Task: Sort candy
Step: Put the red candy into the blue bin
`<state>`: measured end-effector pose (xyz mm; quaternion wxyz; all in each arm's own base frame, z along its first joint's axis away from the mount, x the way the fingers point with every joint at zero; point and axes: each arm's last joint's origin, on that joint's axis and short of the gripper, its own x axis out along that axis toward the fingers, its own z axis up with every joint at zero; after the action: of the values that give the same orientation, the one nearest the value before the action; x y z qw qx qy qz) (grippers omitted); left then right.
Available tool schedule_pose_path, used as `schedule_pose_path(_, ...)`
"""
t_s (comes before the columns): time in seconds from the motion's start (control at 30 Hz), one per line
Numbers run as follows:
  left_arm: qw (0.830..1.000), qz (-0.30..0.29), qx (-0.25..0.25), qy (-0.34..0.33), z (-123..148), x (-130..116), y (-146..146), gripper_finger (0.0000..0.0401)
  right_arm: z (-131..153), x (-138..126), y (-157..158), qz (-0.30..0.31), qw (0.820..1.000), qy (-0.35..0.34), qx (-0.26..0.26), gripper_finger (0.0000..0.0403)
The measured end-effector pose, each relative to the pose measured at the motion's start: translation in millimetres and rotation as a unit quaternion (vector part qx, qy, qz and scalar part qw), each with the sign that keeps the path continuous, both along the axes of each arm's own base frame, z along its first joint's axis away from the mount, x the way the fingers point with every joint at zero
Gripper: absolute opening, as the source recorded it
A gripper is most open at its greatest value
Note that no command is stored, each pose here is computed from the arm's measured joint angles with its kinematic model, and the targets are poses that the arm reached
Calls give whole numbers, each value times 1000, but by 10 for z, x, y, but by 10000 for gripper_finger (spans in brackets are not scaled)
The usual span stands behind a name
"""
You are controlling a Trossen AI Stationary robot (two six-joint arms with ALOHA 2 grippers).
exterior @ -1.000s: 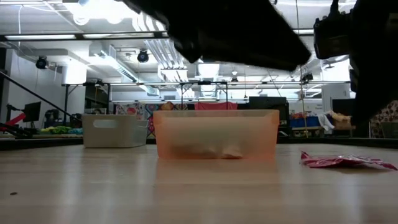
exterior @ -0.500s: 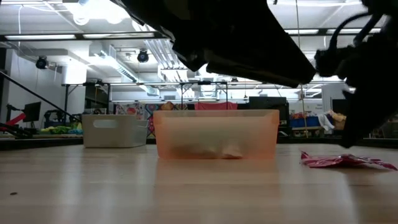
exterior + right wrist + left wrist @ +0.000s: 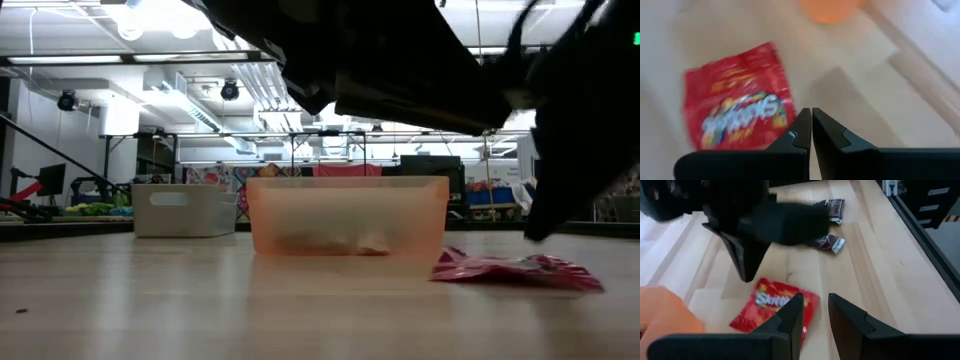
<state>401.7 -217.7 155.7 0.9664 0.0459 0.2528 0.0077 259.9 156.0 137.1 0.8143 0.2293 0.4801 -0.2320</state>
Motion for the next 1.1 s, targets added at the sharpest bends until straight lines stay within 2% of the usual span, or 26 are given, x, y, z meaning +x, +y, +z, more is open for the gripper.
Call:
schedule_pose_path(0.17, 1000, 4, 5, 8, -138, 24, -2, 75, 267, 63, 52, 40, 999, -18, 11, 9)
schedule_pose_path(0.33, 999, 25, 15, 18, -322, 37, 1, 75, 447, -23, 80, 60, 997, -35, 22, 9)
schedule_pose_path(0.43, 999, 30, 19, 28, -435, 42, 3, 75, 425, -99, 73, 72, 996, -32, 43, 9)
schedule_pose_path(0.63, 999, 37, 17, 34, -499, 55, 26, 75, 161, -224, 39, 77, 992, -38, 94, 9)
schedule_pose_path(0.8, 999, 39, 15, 33, -499, 60, 33, 75, 86, -244, 21, 43, 990, -58, 123, 15)
schedule_pose_path(0.93, 998, 44, 12, 36, -540, 72, 54, 75, 84, -215, -24, 28, 988, -50, 141, 49)
schedule_pose_path(1.1, 998, 50, 9, 41, -627, 80, 66, 75, 79, -180, -96, 12, 988, -43, 146, 131)
